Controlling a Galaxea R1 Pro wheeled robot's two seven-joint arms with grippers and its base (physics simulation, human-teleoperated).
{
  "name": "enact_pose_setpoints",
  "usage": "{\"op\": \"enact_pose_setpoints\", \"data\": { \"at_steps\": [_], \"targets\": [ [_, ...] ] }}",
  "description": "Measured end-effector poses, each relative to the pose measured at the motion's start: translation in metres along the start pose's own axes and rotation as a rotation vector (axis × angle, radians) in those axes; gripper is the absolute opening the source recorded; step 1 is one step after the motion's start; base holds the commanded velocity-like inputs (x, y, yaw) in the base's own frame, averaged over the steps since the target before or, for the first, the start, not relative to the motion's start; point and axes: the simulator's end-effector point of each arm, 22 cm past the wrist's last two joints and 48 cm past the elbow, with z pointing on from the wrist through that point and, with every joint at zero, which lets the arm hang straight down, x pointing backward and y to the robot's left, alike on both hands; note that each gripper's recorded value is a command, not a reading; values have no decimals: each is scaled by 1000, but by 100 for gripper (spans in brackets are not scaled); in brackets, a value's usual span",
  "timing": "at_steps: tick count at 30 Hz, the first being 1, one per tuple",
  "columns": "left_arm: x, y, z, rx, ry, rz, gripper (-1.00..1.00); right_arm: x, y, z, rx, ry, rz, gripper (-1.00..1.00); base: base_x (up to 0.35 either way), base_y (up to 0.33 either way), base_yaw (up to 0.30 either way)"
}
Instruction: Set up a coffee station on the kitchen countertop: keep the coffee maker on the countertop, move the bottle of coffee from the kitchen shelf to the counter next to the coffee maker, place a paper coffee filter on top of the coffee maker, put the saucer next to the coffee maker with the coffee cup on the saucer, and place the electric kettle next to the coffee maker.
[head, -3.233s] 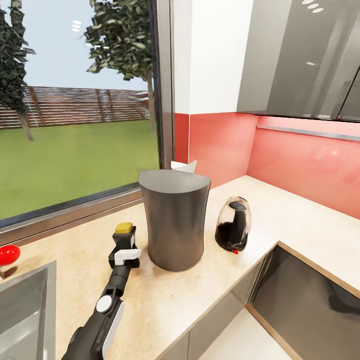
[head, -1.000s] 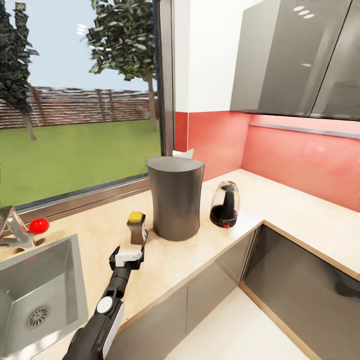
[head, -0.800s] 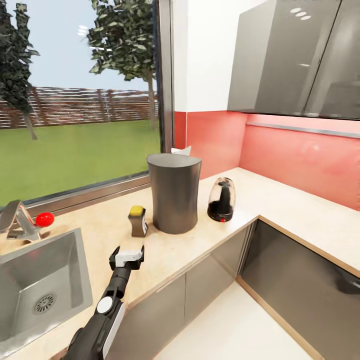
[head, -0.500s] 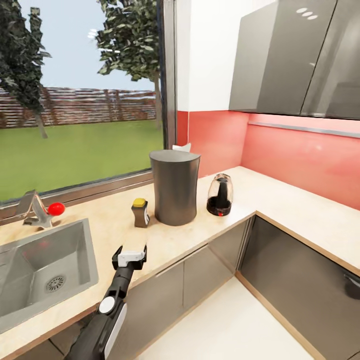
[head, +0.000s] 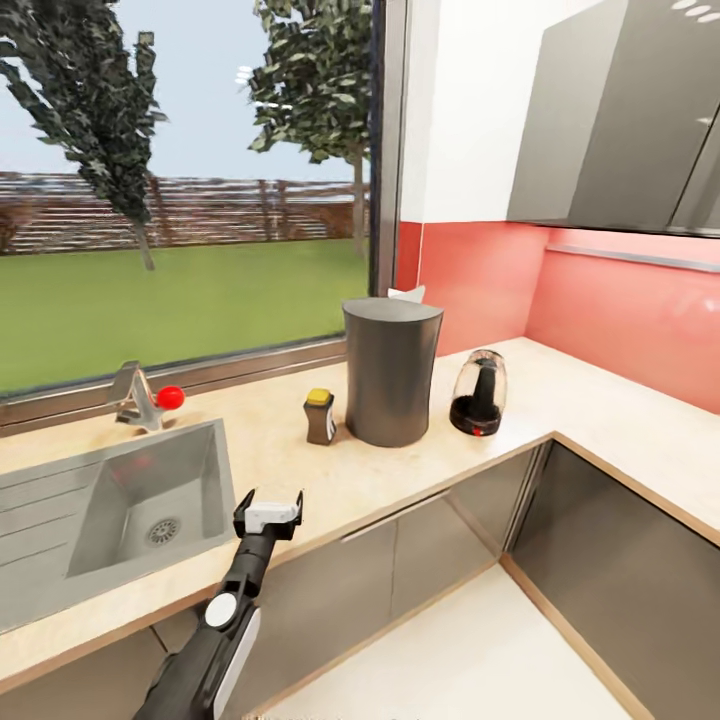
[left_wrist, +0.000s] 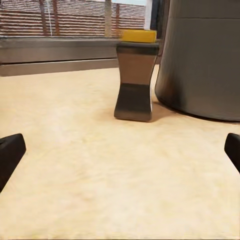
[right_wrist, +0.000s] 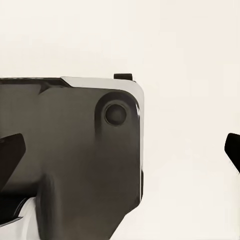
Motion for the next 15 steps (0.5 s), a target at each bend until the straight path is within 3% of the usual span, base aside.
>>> {"op": "enact_pose_setpoints", "data": {
  "at_steps": [15],
  "targets": [
    [-1,0,0,0,-3,-2,100,0,0,0,0,0,0,100,-248,-158,268]
  ]
}}
